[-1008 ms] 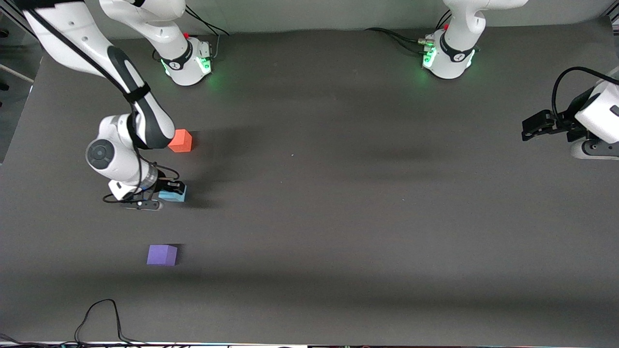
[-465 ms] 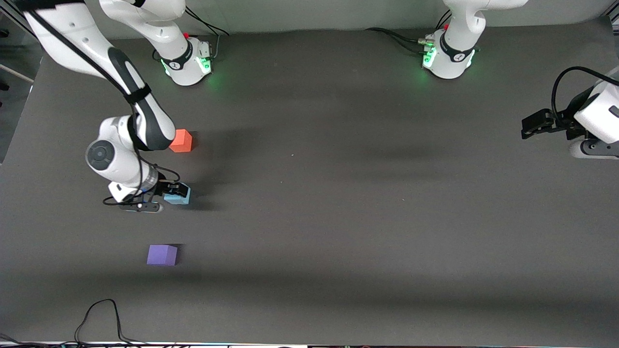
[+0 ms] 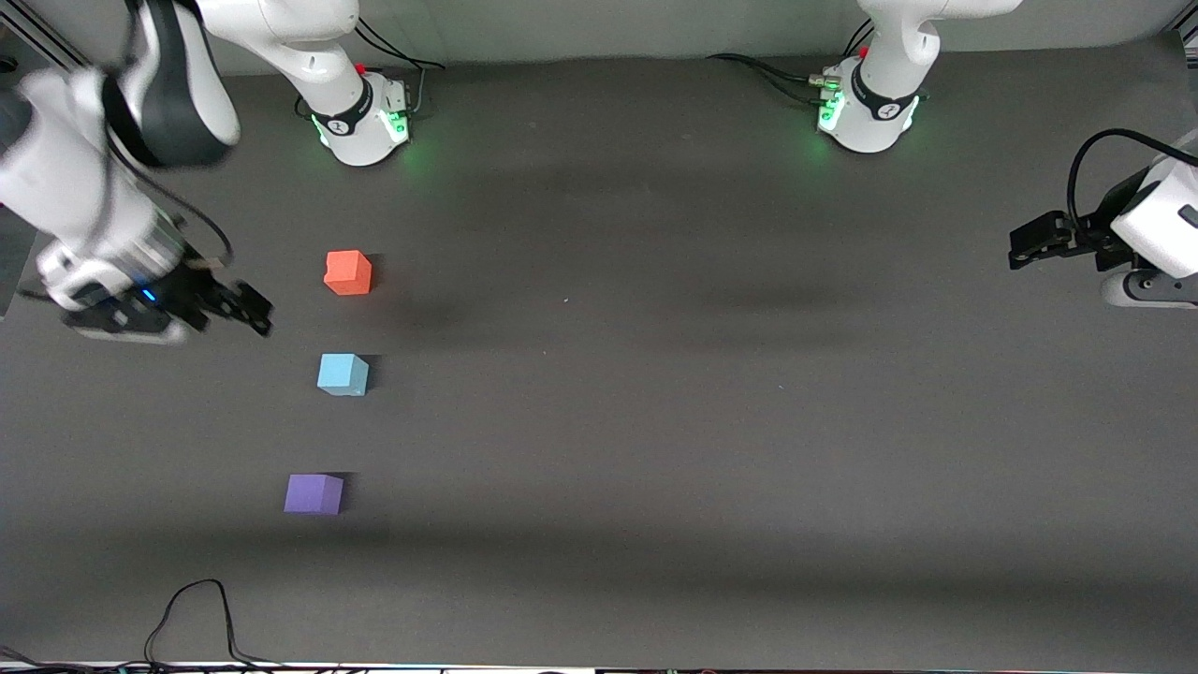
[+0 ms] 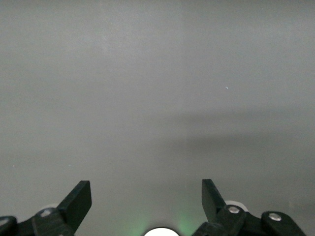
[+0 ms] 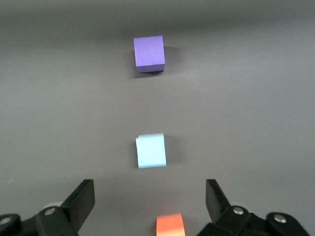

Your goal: Place blue block between orange and purple blocks

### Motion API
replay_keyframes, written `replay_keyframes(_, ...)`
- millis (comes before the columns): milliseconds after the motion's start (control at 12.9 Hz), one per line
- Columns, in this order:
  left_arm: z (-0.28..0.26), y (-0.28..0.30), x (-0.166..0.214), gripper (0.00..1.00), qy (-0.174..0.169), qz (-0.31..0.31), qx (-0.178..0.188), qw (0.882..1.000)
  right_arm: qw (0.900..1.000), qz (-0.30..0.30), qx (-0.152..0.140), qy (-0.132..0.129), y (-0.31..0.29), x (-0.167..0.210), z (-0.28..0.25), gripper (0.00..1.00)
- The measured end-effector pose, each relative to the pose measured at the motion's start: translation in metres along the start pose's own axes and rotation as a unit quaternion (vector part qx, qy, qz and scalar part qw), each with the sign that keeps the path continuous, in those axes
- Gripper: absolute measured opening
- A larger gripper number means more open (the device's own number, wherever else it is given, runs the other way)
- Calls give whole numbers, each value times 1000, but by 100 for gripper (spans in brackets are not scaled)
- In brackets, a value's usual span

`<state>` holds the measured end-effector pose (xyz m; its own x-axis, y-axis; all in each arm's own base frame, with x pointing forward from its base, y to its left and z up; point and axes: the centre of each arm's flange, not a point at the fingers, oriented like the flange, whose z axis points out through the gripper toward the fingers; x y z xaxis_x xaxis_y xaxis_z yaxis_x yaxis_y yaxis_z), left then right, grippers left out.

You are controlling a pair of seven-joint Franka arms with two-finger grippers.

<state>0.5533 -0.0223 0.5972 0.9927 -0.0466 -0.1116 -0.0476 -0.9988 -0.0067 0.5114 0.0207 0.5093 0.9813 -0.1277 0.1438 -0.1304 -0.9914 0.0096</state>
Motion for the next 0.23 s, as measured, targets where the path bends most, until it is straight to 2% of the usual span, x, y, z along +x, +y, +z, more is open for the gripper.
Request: replay_keyframes(233, 0, 0, 0, 100, 0, 0, 0, 1000, 1000, 3, -1, -4, 4, -11, -75, 100)
